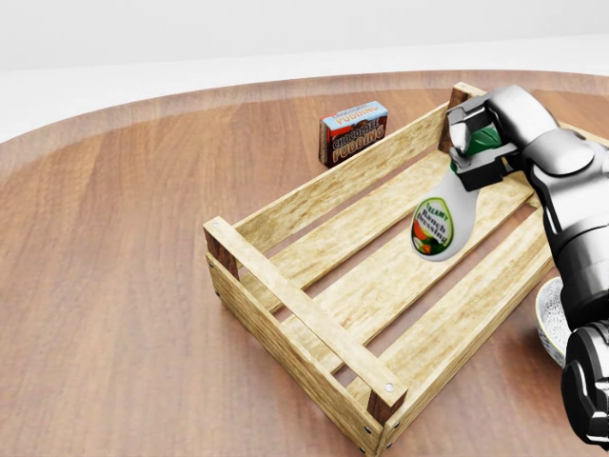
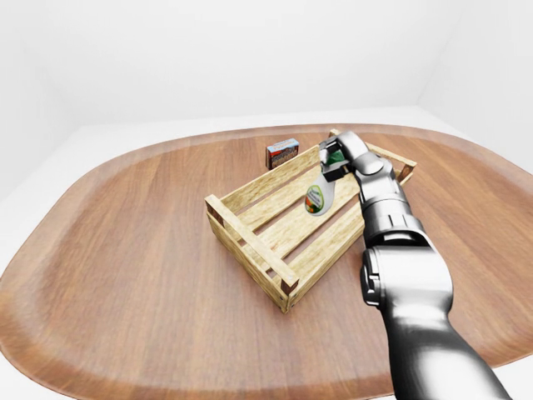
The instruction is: Pick up the salad dressing and put it in the tray.
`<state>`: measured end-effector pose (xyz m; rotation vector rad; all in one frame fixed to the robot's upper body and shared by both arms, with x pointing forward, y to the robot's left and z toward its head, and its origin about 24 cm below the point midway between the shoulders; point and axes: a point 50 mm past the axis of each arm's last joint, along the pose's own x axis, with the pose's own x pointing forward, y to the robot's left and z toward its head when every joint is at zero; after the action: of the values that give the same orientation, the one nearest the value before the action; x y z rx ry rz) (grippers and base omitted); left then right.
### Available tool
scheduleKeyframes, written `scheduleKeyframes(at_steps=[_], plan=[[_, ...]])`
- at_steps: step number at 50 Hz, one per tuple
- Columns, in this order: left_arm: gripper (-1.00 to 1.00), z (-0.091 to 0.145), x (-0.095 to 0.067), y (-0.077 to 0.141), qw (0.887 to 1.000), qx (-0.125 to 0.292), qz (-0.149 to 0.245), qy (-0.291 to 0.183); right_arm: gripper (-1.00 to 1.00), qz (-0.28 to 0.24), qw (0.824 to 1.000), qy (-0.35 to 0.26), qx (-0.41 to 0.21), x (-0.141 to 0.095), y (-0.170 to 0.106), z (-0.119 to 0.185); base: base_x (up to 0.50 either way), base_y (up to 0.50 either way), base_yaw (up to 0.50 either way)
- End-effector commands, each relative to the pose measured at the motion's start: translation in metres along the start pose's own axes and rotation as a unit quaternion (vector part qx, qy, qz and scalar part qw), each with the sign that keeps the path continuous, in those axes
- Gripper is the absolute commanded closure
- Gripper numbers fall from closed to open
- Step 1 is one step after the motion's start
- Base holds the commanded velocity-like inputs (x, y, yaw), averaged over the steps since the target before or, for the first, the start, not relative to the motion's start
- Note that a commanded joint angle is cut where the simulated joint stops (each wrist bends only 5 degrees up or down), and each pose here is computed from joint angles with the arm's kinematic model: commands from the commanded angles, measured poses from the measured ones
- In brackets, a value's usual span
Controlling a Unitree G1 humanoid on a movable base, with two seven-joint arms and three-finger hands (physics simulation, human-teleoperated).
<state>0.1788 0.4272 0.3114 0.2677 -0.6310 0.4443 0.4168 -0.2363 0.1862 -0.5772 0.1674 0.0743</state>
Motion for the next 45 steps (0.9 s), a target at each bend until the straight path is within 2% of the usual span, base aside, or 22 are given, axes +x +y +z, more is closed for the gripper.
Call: scheduleKeyframes(at_steps=[1,11,15,25,31,45], plan=[[-1.0,-0.001,0.0,-0.001,1.0,0.0,-0.002,0.001,1.0,-0.045,0.998,-0.018,-0.04,0.001,0.005,-0.005,0.0,0.0,0.0],[-1.0,-0.001,0.0,-0.001,1.0,0.0,-0.002,0.001,1.0,-0.068,0.993,0.017,-0.092,0.0,0.022,-0.033,0.0,0.0,0.0],[-1.0,-0.002,0.0,-0.001,1.0,0.0,-0.003,0.004,1.0,-0.105,0.988,0.027,-0.113,-0.002,0.02,-0.043,0.0,0.0,0.0],[-1.0,-0.002,-0.001,-0.002,1.0,0.0,-0.005,0.003,1.0,-0.112,0.988,0.076,-0.072,-0.012,0.031,-0.085,0.0,0.0,0.0],[-1.0,-0.003,-0.001,-0.003,1.0,0.002,-0.006,0.004,1.0,-0.114,0.986,0.102,-0.068,-0.019,0.033,-0.105,0.0,0.0,0.0],[-1.0,-0.006,-0.001,-0.003,1.0,0.0,-0.006,0.009,1.0,-0.113,0.986,0.114,-0.054,-0.022,0.038,-0.115,0.0,0.0,0.0]])
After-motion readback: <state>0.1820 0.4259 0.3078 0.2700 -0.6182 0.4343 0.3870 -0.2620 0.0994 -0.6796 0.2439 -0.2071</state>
